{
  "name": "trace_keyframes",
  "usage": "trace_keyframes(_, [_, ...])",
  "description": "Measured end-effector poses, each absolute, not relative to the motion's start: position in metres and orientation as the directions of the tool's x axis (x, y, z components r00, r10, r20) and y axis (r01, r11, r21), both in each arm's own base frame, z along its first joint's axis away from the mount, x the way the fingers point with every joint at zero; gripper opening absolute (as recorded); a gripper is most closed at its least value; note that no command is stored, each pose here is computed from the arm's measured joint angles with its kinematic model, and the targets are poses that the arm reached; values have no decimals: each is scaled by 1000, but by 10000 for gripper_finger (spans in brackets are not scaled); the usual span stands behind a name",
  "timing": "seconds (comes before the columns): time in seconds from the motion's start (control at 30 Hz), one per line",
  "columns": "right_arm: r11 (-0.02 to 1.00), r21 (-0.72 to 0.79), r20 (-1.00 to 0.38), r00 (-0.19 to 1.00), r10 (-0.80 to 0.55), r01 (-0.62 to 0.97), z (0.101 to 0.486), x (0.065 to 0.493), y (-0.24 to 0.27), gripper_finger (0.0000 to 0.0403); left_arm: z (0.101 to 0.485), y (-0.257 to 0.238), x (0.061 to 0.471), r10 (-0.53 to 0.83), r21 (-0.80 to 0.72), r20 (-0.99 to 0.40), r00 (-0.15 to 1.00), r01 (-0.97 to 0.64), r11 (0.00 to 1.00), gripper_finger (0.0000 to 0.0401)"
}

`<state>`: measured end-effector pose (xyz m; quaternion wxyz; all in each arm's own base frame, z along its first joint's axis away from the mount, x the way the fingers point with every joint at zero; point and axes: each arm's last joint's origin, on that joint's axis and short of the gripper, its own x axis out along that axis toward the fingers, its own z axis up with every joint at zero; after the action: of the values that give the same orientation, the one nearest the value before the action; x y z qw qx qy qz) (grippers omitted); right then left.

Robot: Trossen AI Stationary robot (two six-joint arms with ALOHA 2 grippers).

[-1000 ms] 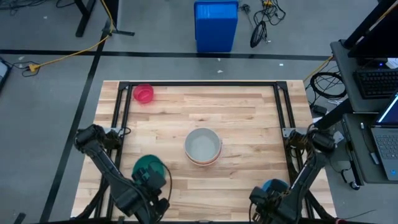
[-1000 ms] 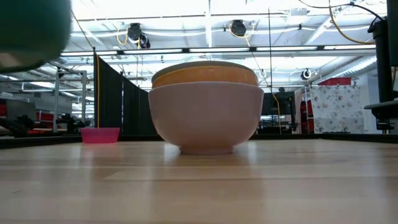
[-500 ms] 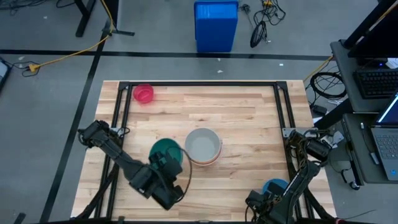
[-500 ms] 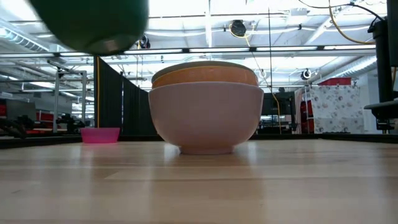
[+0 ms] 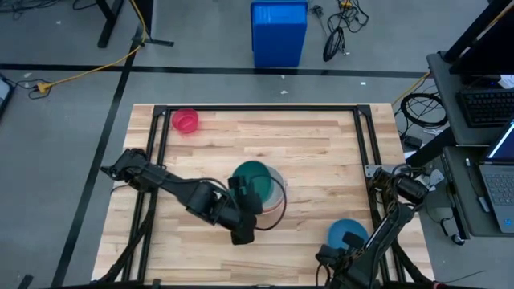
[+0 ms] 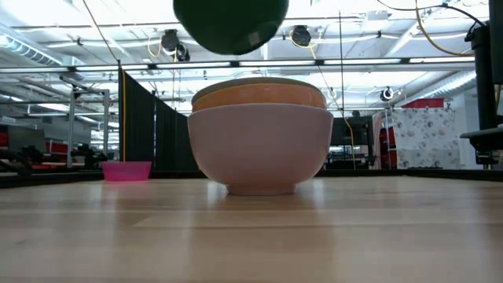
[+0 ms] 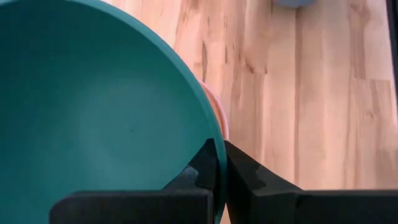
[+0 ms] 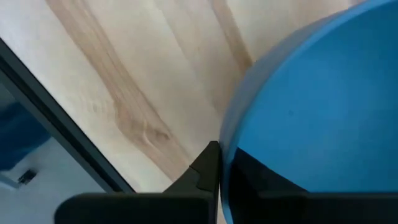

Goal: Nest bowls inside each other

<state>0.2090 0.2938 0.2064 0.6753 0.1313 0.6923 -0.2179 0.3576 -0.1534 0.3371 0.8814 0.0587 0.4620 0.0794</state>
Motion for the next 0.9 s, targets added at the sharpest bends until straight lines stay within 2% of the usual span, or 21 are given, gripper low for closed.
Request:
trace_keyframes(0.3, [870,-113,-992,-3,-128,479,221,208,286,0,296,-154,386,274,306,-817,507,-22,952,0])
trace_keyframes(0.67, [883,-106,-992,10,-124,457,221,208,287,0,282,-147,397,176,217,-872,457,39,975,2])
trace_keyframes(0.9, [888,-107,-992,10,-124,448,221,208,287,0,278,-132,404,199,229,-874,443,14,973,61])
